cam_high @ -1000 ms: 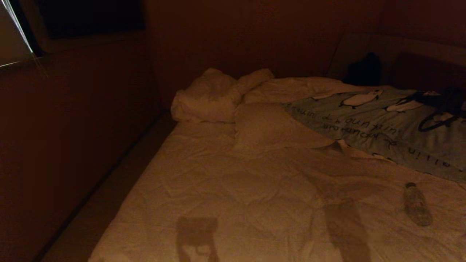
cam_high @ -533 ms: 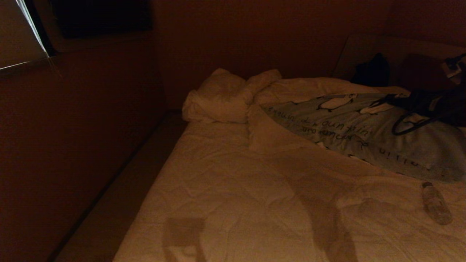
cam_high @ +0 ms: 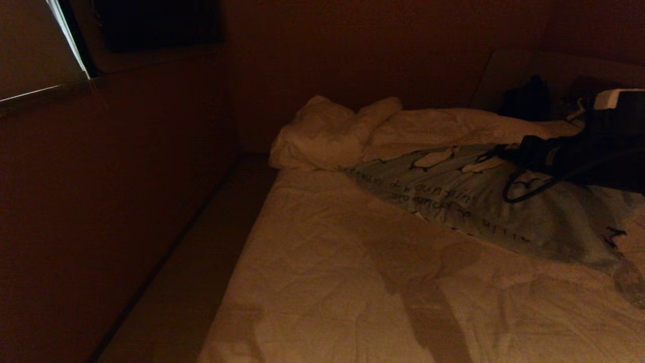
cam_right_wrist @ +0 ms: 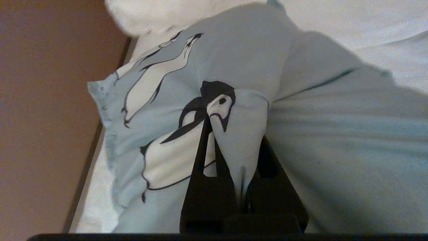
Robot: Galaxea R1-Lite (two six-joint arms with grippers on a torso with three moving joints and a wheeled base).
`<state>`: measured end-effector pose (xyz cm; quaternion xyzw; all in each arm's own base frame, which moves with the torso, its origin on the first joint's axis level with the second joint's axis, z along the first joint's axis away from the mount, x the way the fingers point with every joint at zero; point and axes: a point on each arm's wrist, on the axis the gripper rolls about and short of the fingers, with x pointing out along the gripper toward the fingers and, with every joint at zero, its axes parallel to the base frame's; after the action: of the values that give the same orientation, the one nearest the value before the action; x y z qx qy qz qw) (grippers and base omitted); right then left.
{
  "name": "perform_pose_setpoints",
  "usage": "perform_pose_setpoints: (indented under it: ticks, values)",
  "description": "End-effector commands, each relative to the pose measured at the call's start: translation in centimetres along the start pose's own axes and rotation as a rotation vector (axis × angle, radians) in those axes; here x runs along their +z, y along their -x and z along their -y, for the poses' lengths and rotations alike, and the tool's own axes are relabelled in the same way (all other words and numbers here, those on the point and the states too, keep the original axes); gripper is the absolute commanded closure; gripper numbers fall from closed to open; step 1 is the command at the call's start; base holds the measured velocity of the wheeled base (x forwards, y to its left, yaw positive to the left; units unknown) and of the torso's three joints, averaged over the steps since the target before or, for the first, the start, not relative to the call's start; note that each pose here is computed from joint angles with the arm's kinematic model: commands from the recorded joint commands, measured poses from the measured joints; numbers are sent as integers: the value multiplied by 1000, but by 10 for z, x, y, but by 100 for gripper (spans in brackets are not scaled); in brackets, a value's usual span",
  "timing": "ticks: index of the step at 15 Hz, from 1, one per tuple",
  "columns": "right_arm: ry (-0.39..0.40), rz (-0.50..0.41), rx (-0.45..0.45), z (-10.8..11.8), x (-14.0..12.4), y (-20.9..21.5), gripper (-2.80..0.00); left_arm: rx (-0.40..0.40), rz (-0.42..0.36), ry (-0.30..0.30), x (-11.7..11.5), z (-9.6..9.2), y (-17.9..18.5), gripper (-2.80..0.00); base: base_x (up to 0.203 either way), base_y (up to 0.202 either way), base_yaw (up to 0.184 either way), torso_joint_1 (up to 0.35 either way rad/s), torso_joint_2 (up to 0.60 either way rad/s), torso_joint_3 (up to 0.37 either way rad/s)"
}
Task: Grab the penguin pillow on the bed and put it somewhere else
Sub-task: Move to the foot of the bed, then place the pillow at the end of the bed
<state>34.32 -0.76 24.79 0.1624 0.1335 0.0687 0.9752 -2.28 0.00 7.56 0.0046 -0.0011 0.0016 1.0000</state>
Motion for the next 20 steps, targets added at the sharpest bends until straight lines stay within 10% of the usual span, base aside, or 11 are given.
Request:
perform_pose_setpoints:
  ticks: [1,10,20]
  values:
    - [4,-20,-37,-8,-12,-11,0,1,1,0,0,0,0,0,0,199,1,5,0,5]
    - [41,-177,-4,-47,-73,-52,0,1,-2,0,0,0,0,0,0,189,-1,5,2,3]
    - [114,-174,-60,-82,-158,-99,0,1,-3,6,0,0,0,0,0,9,0,0,0,0]
